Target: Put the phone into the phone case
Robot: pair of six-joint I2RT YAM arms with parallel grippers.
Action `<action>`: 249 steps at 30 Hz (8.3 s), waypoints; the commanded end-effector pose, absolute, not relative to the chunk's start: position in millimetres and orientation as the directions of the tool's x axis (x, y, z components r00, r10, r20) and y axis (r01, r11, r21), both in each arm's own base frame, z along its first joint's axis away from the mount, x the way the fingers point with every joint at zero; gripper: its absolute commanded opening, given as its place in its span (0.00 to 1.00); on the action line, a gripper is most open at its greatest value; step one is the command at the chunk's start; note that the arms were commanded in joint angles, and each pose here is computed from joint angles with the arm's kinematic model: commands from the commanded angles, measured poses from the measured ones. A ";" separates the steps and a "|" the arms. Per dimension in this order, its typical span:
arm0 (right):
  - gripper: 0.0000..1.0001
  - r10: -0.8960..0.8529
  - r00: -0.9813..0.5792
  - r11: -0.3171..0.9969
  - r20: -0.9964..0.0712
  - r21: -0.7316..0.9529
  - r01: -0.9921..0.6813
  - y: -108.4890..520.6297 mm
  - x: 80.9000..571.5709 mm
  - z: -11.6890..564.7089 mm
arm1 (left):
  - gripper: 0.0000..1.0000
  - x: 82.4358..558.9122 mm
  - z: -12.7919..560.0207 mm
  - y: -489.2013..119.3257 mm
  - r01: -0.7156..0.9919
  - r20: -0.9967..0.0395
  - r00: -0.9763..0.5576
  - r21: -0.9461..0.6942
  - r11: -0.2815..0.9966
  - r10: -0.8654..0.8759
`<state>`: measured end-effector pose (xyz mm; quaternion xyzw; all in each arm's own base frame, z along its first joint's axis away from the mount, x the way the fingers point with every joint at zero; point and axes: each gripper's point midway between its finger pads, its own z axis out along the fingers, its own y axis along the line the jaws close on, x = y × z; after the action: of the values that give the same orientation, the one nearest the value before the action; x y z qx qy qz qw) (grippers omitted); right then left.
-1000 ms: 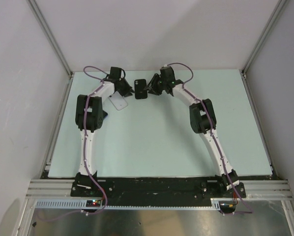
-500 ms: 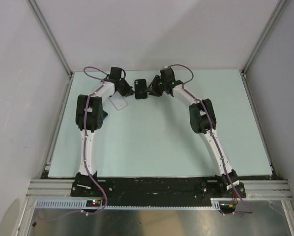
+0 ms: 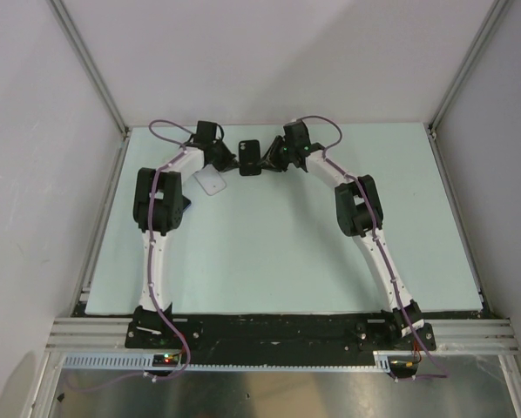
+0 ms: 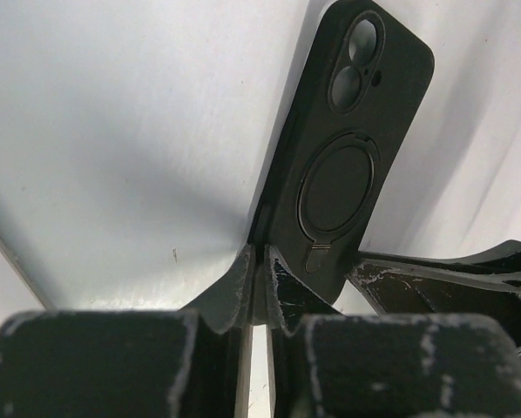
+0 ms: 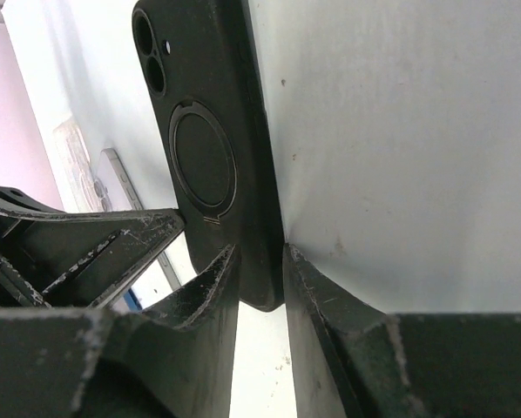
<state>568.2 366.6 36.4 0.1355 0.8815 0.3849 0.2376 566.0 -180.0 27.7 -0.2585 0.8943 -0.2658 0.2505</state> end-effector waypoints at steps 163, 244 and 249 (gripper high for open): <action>0.90 0.431 -0.852 0.376 0.297 0.799 0.469 296.3 339.6 35.0 | 0.63 394.1 97.9 -201.6 -0.225 -0.370 -0.790 -0.568 0.792 -0.489; 0.24 0.149 -0.806 0.910 -0.572 0.399 -0.115 266.7 393.2 95.8 | 0.31 422.8 27.3 79.9 -0.802 -0.402 -0.474 -0.171 0.572 -0.784; 0.24 0.147 -0.807 0.909 -0.573 0.399 -0.117 266.2 393.2 96.3 | 0.30 416.8 21.6 61.9 -0.795 -0.385 -0.493 -0.165 0.584 -0.780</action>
<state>388.0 264.0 74.3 0.0152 0.9379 0.1970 0.2853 413.8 73.9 20.9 -0.4571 0.8640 0.0162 0.2104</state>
